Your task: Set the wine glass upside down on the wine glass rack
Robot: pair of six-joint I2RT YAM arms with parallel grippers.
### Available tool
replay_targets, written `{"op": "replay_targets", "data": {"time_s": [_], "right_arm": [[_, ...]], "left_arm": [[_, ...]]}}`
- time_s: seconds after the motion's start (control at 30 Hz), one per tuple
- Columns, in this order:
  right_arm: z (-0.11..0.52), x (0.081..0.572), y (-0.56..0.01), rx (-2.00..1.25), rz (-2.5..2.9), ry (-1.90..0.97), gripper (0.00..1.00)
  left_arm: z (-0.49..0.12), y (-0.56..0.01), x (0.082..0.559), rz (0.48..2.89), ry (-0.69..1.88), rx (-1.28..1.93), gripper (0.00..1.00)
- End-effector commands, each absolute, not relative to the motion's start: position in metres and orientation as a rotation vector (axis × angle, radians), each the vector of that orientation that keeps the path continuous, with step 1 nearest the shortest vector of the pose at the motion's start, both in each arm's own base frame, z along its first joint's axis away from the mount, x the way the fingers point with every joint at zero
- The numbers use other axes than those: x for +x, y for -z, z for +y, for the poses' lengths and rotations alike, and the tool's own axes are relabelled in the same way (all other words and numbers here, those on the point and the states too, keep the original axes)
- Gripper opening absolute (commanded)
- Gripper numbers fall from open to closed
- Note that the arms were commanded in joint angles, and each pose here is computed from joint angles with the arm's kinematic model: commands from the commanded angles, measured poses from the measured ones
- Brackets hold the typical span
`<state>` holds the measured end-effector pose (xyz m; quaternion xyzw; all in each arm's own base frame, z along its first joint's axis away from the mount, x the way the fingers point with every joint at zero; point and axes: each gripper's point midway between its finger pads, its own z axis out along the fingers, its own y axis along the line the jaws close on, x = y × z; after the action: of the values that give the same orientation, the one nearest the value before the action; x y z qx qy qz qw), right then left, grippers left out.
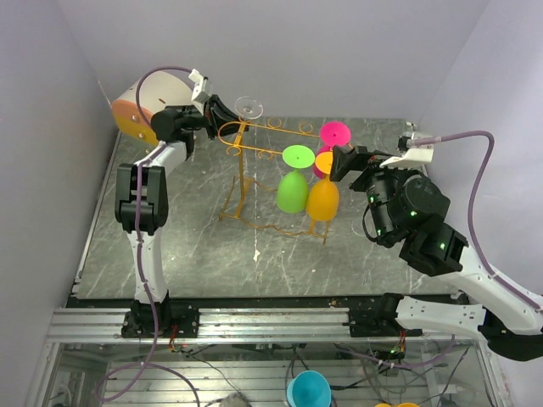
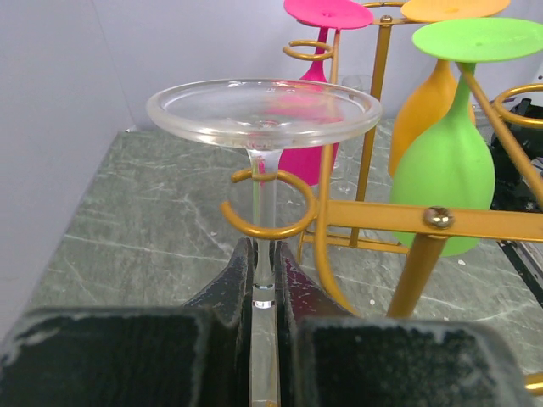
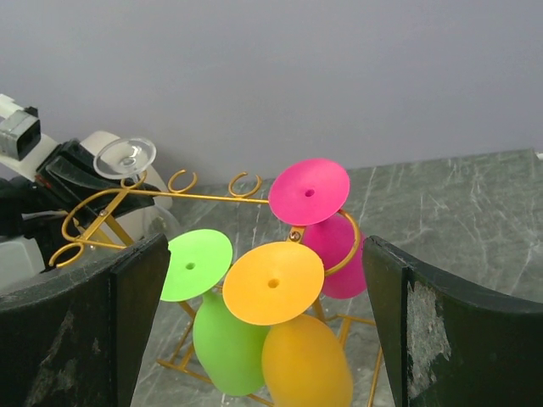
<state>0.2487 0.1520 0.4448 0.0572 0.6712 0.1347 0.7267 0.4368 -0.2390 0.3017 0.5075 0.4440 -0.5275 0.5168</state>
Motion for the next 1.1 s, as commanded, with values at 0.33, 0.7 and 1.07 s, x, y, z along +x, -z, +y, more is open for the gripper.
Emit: {"op": "replay_targets", "data": {"time_s": [0.33,0.7,1.07], "right_arm": [[0.113,0.256,-0.430,0.311,1.545,-0.116,0.97],[0.036,0.319,-0.370,0.468,1.761,-0.046,0.94],[0.025,0.318,-0.361,0.489,1.770,-0.023,0.97]], "left_arm": [[-0.236,-0.317,0.406,0.850,1.071,1.352,0.07],[-0.231,-0.313,0.411,0.868,1.071,1.327,0.08],[-0.228,-0.307,0.412,0.894,1.085,1.323,0.38]]}}
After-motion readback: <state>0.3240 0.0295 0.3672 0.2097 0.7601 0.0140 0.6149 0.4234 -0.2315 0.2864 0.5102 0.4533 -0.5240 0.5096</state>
